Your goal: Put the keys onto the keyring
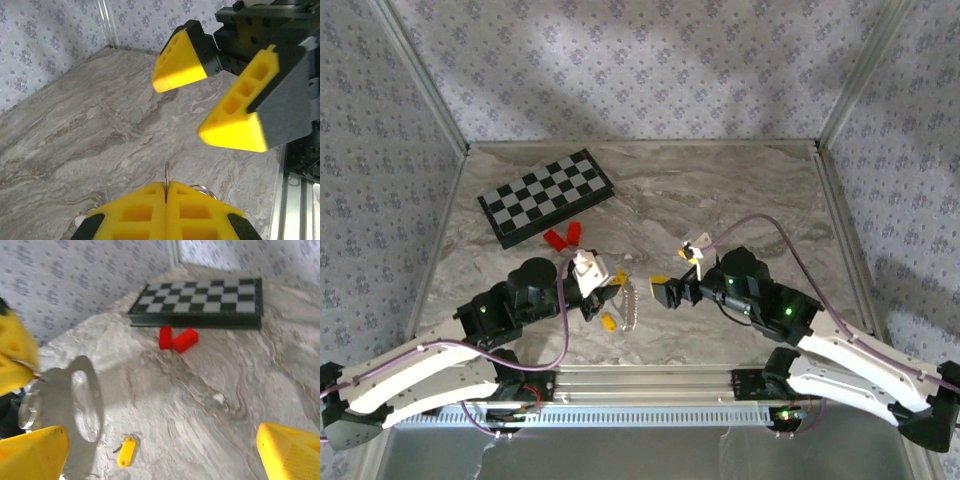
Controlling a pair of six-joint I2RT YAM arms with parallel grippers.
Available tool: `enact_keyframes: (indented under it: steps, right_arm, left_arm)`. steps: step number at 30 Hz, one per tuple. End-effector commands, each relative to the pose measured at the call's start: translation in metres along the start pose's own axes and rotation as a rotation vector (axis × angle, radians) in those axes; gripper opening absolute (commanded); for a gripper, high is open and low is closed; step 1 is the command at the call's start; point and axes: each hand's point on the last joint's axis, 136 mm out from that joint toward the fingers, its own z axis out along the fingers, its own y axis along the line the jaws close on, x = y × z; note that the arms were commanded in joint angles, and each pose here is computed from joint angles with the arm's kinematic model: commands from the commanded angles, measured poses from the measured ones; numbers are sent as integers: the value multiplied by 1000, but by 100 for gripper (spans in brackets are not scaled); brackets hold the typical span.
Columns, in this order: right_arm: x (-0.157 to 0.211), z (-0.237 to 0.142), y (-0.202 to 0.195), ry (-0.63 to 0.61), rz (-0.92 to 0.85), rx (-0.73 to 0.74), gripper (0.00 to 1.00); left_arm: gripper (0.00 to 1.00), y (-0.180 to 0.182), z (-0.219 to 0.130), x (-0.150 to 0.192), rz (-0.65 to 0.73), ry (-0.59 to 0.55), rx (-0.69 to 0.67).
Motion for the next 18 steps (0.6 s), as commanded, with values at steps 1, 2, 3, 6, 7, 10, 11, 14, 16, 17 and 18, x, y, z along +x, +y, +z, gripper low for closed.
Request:
enact_keyframes:
  steps: [1, 2, 3, 6, 7, 10, 11, 14, 16, 17, 18]
  right_arm:
    - [4, 0, -17, 44, 149, 101, 99]
    - [9, 2, -20, 64, 166, 112, 100]
    - [17, 5, -24, 92, 184, 127, 100]
    - [35, 15, -30, 163, 232, 152, 100]
    - [42, 19, -32, 182, 244, 155, 100]
    - [56, 32, -35, 208, 267, 159, 100]
    - [61, 36, -35, 221, 272, 151, 100]
    - [78, 47, -35, 266, 284, 143, 100]
    - [89, 55, -35, 302, 286, 141, 100]
    - [93, 59, -34, 317, 288, 136, 100]
    - [99, 64, -32, 335, 293, 126, 100]
  left_arm:
    - [0, 2, -8, -2, -29, -27, -14]
    - [0, 1, -11, -4, -29, -39, -7]
    - [0, -1, -13, -5, -30, -52, -1]
    - [0, -3, -18, -7, -37, -74, 9]
    - [0, -3, -20, -9, -37, -80, 8]
    - [0, -4, -26, -16, -53, -112, 14]
    - [0, -3, -28, -17, -57, -119, 14]
    - [0, -2, -35, -21, -65, -120, 7]
    - [0, 0, -39, -19, -64, -111, -4]
    - [0, 1, -40, -17, -65, -108, -10]
    - [0, 1, -41, -17, -65, -112, -14]
